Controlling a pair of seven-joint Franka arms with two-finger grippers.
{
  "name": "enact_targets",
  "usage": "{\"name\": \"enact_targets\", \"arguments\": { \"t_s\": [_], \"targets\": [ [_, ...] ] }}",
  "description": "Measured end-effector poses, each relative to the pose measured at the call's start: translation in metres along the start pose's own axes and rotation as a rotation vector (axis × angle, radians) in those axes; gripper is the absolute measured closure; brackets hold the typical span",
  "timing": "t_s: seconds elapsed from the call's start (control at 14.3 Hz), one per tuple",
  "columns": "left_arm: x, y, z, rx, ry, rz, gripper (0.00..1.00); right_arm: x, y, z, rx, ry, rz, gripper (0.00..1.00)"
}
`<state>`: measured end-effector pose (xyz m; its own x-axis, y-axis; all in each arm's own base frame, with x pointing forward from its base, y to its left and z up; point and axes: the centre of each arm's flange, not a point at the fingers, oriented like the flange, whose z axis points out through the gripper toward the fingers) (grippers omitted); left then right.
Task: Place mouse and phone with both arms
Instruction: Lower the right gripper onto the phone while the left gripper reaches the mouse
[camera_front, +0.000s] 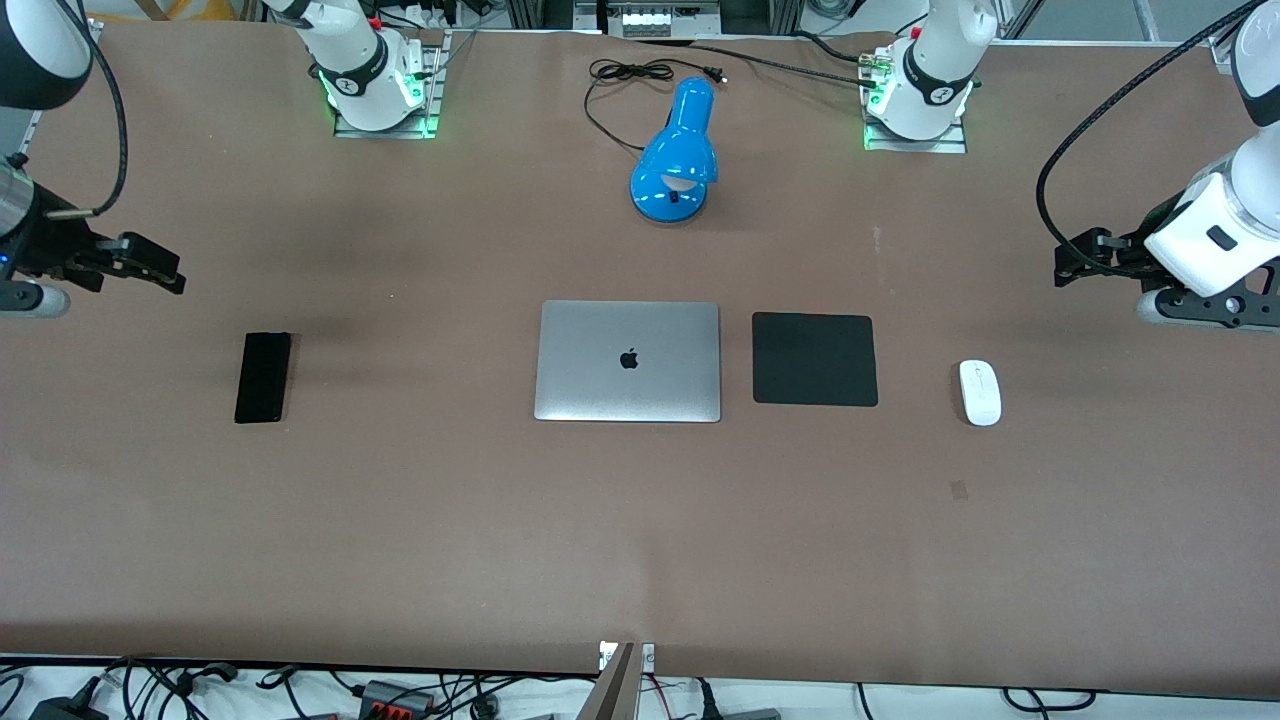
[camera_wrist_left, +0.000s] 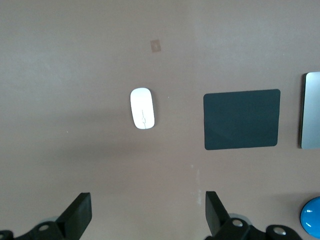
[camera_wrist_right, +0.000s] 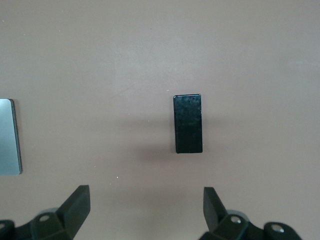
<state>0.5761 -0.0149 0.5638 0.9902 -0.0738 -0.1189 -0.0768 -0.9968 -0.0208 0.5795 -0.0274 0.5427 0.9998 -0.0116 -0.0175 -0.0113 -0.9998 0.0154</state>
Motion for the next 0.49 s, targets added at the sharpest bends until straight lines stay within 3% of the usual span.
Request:
{"name": "enact_targets", "arguments": {
  "t_s": [0.49],
  "targets": [
    [0.007,0.004,0.017,0.001,-0.042,-0.01,0.0,0.009,-0.007,0.024,0.0,-0.023,-0.012,0.0]
  ]
}}
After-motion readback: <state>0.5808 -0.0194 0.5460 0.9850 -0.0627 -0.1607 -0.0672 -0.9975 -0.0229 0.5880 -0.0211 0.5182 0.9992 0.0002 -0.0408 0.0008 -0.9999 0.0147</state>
